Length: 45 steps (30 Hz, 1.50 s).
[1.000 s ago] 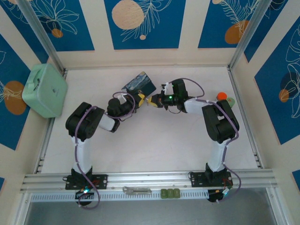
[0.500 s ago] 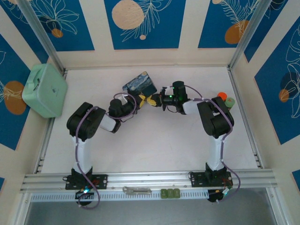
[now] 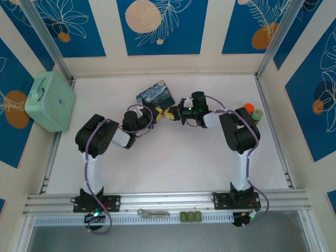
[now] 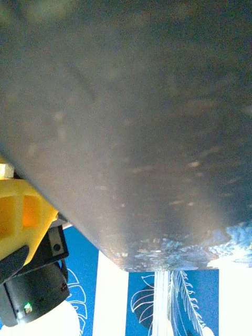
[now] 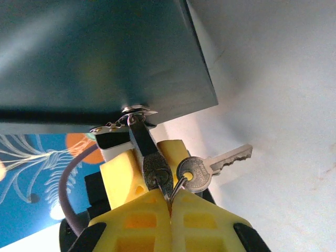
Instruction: Unlock a padlock with a key
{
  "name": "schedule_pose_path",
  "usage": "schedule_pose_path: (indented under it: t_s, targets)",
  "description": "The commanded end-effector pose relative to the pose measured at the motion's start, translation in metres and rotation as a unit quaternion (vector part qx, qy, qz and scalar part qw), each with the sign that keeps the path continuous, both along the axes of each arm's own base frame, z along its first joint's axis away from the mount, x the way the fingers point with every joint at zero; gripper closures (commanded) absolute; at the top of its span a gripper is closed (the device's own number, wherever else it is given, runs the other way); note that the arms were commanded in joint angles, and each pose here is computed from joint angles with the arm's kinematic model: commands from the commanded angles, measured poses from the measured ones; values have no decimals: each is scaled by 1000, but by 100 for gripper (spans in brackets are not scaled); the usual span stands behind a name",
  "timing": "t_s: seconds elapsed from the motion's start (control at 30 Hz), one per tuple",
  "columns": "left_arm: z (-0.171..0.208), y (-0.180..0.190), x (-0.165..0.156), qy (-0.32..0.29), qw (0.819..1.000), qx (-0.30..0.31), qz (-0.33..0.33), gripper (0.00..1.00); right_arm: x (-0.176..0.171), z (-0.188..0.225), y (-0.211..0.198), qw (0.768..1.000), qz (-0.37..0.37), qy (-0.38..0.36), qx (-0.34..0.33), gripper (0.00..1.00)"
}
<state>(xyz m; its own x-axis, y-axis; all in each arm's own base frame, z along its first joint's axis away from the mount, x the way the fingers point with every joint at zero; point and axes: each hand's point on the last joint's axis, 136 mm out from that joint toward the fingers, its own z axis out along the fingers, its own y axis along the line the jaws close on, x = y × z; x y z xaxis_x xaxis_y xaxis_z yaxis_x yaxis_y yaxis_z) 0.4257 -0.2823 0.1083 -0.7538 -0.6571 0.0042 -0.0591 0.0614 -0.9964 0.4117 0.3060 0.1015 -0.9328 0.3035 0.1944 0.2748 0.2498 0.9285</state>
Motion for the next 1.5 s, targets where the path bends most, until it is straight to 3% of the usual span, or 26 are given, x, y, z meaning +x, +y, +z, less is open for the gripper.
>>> schedule_pose_path:
  t_s: [0.0,0.23,0.37,0.47,0.63,0.77,0.97,1.0,1.23,1.47]
  targets:
    - [51,-65,-62,-81,980,-38,-176,100,19,8,-1,987,-39,-112,-112,100]
    - [58,-67,-61,-77,980,-29,-179,100,19,10,-15,956,-40,-195,-215,100]
    - [67,-70,-61,-79,979,-26,-187,100,16,18,-10,915,-15,-279,-291,100]
    - [70,-70,-61,-80,978,-16,-191,100,13,22,-5,856,15,-357,-374,100]
    - [72,-71,-61,-77,978,-13,-192,100,13,32,2,772,38,-451,-447,100]
    - [75,-71,-61,-77,978,-19,-193,100,8,43,25,656,91,-564,-493,100]
    - [79,-72,-62,-80,977,-18,-197,100,-10,39,53,513,163,-680,-498,100]
    - [79,-72,-61,-81,977,-18,-196,100,-10,38,53,511,167,-678,-501,100]
    - [77,-71,-62,-80,978,-16,-195,100,-14,39,47,593,160,-641,-460,100]
    - [77,-70,-62,-81,978,-15,-193,100,-17,55,34,746,108,-545,-366,100]
